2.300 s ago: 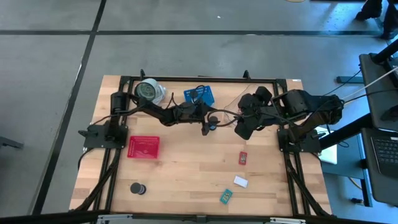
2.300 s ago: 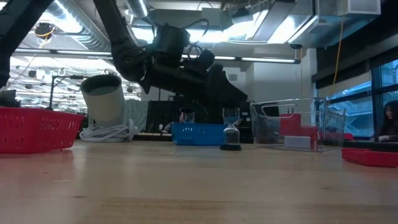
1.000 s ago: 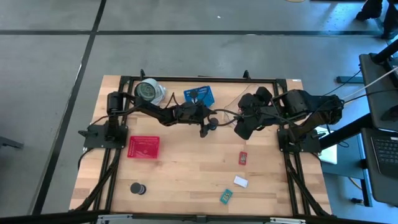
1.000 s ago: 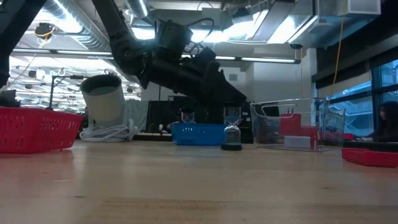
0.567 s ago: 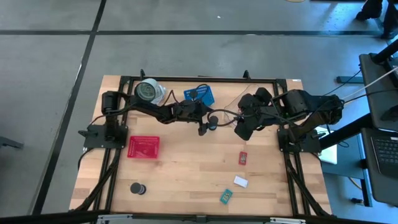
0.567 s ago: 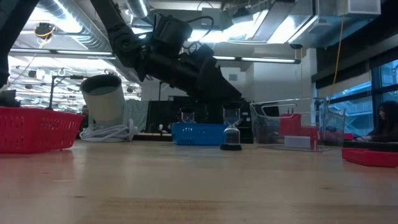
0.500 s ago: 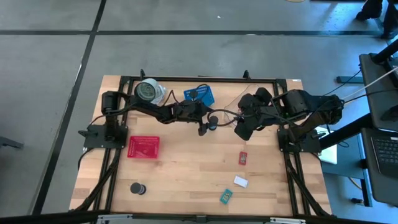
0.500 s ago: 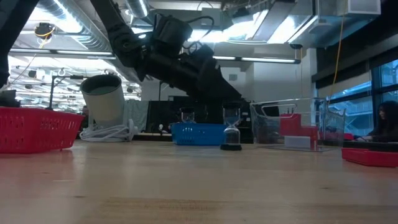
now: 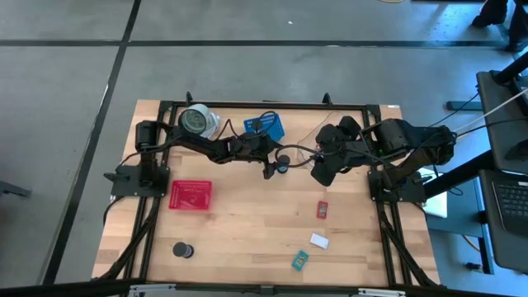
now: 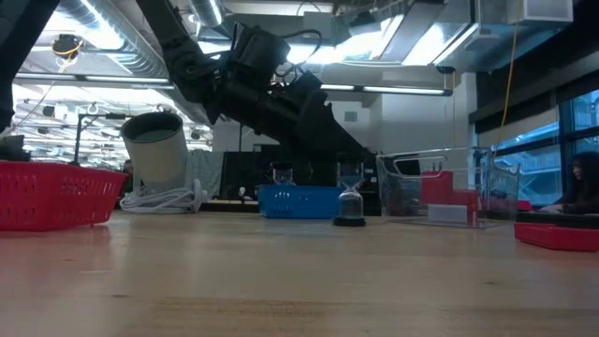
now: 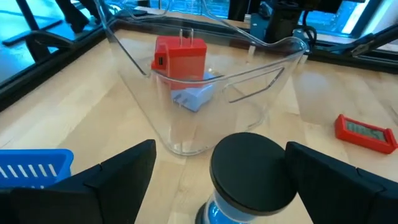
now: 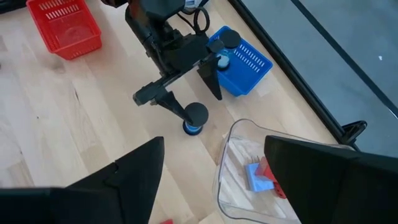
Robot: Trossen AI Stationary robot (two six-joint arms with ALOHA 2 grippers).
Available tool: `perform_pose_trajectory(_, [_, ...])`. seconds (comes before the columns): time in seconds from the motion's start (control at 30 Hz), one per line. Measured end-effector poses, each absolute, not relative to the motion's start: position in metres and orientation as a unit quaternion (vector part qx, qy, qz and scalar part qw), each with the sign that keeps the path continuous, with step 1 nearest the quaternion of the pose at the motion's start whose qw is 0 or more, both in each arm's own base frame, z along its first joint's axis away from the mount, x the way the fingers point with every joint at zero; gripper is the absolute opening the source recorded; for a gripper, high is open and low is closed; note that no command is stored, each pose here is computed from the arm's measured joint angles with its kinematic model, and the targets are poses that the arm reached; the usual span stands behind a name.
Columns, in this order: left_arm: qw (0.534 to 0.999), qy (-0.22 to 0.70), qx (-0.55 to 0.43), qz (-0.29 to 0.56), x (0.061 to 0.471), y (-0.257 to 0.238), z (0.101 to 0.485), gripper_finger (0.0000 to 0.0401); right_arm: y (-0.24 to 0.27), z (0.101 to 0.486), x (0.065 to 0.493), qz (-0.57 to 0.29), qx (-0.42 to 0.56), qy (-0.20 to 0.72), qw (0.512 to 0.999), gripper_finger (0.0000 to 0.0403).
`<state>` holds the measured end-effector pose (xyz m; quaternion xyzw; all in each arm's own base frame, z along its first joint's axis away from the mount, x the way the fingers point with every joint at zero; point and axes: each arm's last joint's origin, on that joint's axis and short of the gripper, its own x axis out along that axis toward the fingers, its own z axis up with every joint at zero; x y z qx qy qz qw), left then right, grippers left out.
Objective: Pick & Place Office items
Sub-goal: Put the bottom-right black hourglass into the blue basket
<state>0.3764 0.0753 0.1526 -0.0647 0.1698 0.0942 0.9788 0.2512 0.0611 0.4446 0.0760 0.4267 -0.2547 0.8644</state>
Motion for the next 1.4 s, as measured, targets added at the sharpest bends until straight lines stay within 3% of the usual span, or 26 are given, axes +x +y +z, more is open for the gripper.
perform_pose_trajectory(0.37, [0.985,0.138,-0.057,0.087,0.378,0.075,0.159,0.0354,0.061,0.445,0.251,-0.255,0.076,0.427,0.864,0.0281])
perform_pose_trajectory(1.0, [0.978,0.188,-0.066,0.068,0.378,0.071,0.143,0.0354,0.061,0.445,0.251,-0.256,0.078,0.426,0.864,0.0281])
perform_pose_trajectory(1.4, [0.982,0.169,-0.056,0.066,0.38,0.072,0.143,0.0344,0.061,0.445,0.251,-0.26,0.087,0.423,0.863,0.0281])
